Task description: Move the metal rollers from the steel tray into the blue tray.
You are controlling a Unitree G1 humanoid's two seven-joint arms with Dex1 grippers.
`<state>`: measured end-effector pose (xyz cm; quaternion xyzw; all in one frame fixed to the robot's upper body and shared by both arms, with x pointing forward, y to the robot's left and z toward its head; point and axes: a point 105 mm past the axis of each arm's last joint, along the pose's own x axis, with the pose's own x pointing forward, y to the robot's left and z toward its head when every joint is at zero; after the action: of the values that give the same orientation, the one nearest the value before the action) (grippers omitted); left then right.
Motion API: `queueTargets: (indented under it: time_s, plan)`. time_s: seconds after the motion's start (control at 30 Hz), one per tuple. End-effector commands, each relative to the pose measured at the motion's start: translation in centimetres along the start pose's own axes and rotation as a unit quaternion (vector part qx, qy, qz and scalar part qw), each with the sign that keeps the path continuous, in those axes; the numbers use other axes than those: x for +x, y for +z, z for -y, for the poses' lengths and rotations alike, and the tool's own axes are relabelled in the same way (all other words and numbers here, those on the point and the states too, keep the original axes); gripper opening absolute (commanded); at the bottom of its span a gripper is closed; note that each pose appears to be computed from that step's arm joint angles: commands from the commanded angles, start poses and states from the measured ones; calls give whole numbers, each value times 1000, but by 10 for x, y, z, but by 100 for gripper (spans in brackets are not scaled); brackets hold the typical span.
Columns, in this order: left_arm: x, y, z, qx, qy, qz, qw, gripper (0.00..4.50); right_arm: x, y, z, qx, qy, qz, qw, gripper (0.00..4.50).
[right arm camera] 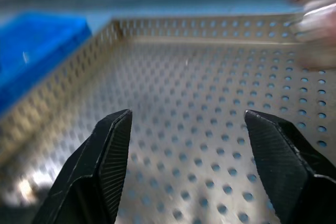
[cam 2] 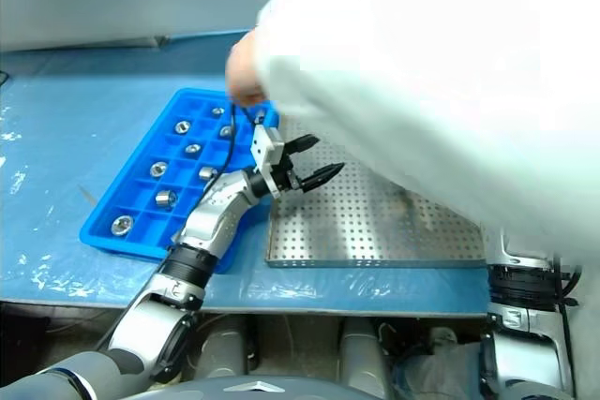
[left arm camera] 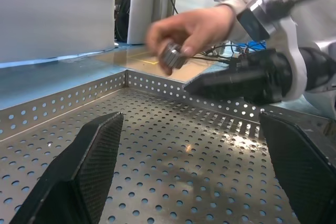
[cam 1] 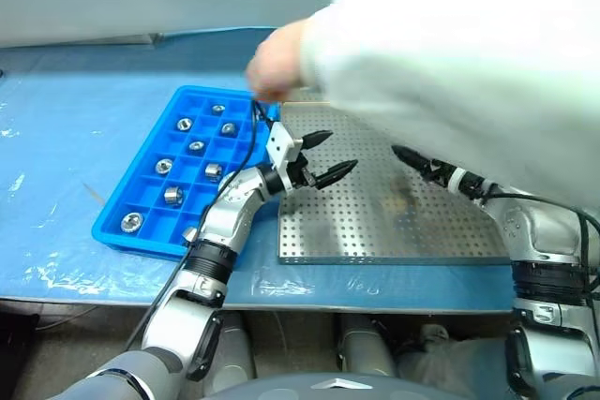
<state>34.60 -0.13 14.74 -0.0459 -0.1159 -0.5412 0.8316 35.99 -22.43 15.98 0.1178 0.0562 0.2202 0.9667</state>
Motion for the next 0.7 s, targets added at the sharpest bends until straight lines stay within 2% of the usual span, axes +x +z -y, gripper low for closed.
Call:
queueTargets:
  time_s: [0.03, 0.13, 0.27, 0.4, 0.7]
  plan:
    - [5, 8, 6, 18, -15, 14, 1000, 435, -10, 27, 2, 113, 4, 67, 991, 358]
    - [6, 7, 7, 18, -16, 15, 1000, 435, -13, 18, 2, 143, 0, 52, 988, 358]
    - [7, 6, 8, 17, -17, 15, 1000, 435, -10, -2, 3, 67, -22, -14, 997, 358]
    - [6, 6, 8, 17, -18, 14, 1000, 435, -5, -21, -9, -43, -6, -74, 996, 358]
    - [5, 5, 7, 22, -18, 10, 1000, 435, -1, -43, -24, -108, 38, -119, 986, 358]
